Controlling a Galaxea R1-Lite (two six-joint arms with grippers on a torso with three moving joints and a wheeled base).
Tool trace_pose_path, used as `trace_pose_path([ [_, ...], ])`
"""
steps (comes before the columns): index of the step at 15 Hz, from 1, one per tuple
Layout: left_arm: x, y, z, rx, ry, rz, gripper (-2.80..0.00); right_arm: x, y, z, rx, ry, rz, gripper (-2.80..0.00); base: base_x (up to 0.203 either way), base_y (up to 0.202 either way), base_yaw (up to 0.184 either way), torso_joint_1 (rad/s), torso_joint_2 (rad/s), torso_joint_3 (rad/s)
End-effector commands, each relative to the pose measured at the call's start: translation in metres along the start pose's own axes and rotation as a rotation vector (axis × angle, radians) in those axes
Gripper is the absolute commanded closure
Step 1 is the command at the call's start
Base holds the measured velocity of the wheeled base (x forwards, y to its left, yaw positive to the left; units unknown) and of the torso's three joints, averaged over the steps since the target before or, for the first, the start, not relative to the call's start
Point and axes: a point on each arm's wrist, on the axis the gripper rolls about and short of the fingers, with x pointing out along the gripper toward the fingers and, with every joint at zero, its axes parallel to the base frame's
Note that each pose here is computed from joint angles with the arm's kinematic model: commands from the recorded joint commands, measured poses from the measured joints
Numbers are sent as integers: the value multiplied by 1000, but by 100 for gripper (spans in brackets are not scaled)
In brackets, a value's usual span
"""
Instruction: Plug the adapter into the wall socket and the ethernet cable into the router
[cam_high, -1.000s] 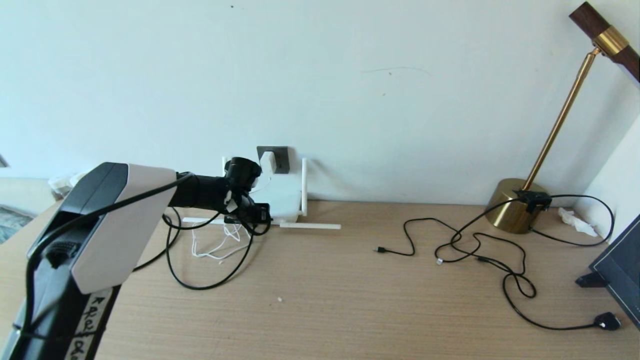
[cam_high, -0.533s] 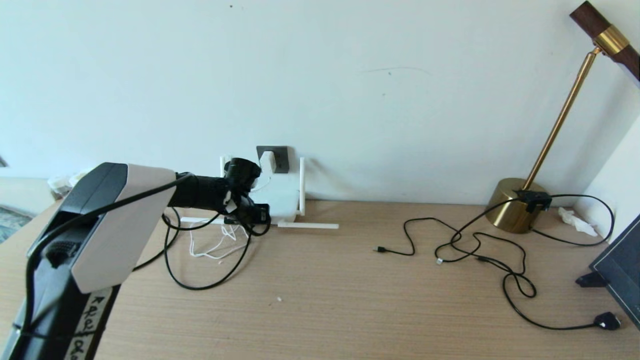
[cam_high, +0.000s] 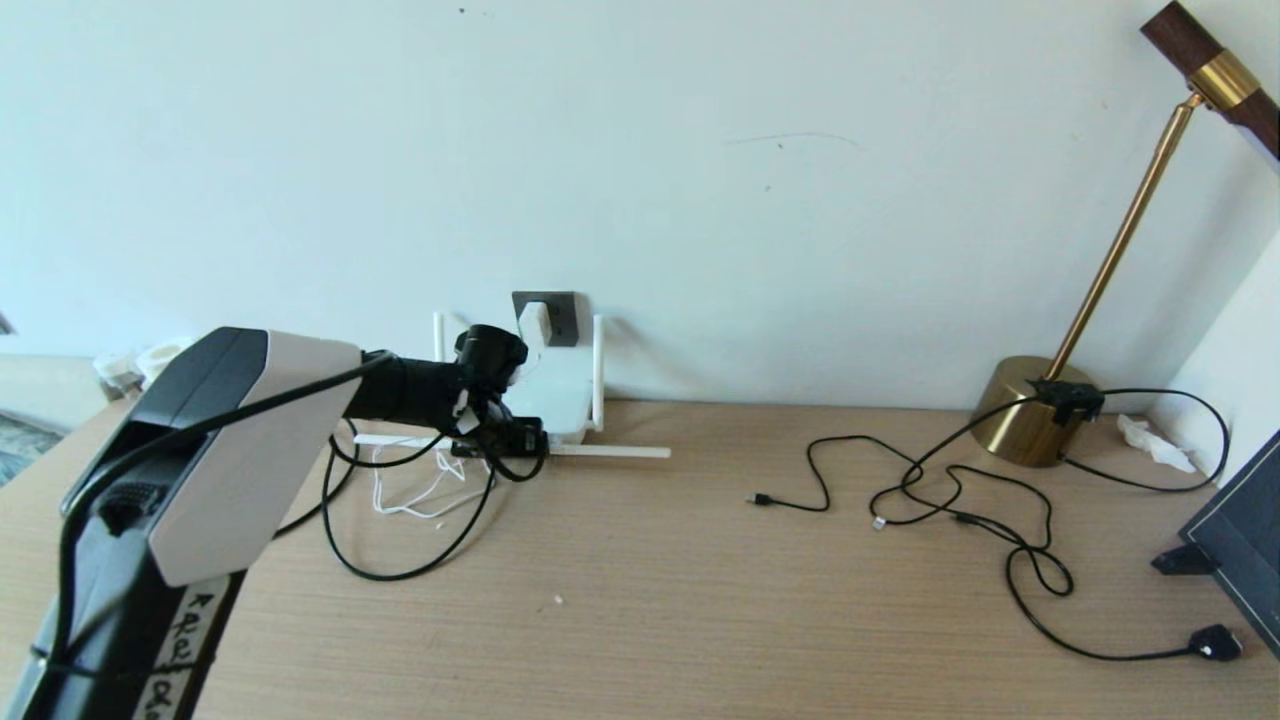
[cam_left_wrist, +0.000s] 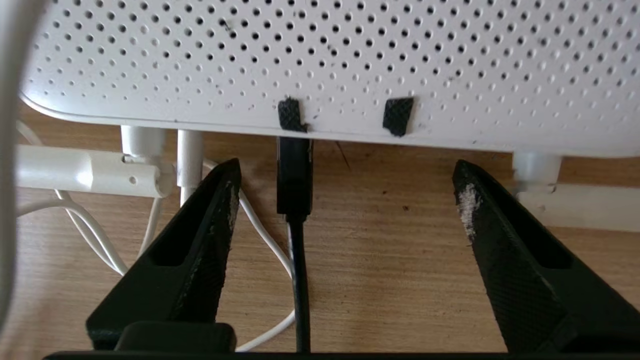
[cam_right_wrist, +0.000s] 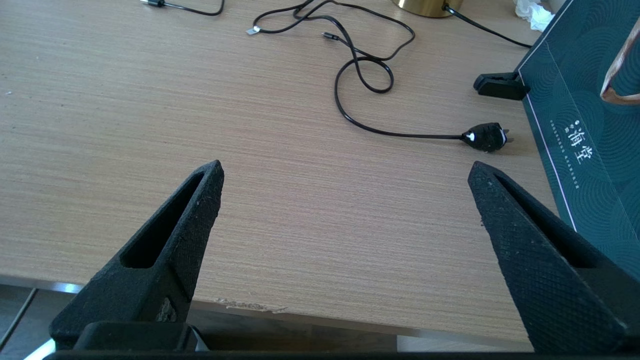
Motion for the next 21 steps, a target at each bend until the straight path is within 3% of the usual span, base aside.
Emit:
trace_pose_path([
  [1,-6,-3,-3,7,10,-4,-280,0,0,0,-1,3,1,-280,0,0,0,0,0,0],
  [5,-24,-8,-11,4,25,-15,-280,0,0,0,-1,3,1,-280,0,0,0,0,0,0],
  [9,-51,-10,-24,12,-11,-15,-280,0,0,0,-1,3,1,-280,0,0,0,0,0,0],
  [15,-135,-13,-37,36,-80,-43,-280,0,0,0,-1,3,1,-280,0,0,0,0,0,0],
  [19,-201,-19,-48,42,-167,-76,-280,0,0,0,-1,3,1,-280,0,0,0,0,0,0],
  [20,-214,-20,-54,40,-178,-83,0,0,0,0,-1,3,1,-280,0,0,0,0,0,0],
  [21,-228,-19,-63,34,-188,-87,0,0,0,0,-1,3,1,-280,0,0,0,0,0,0],
])
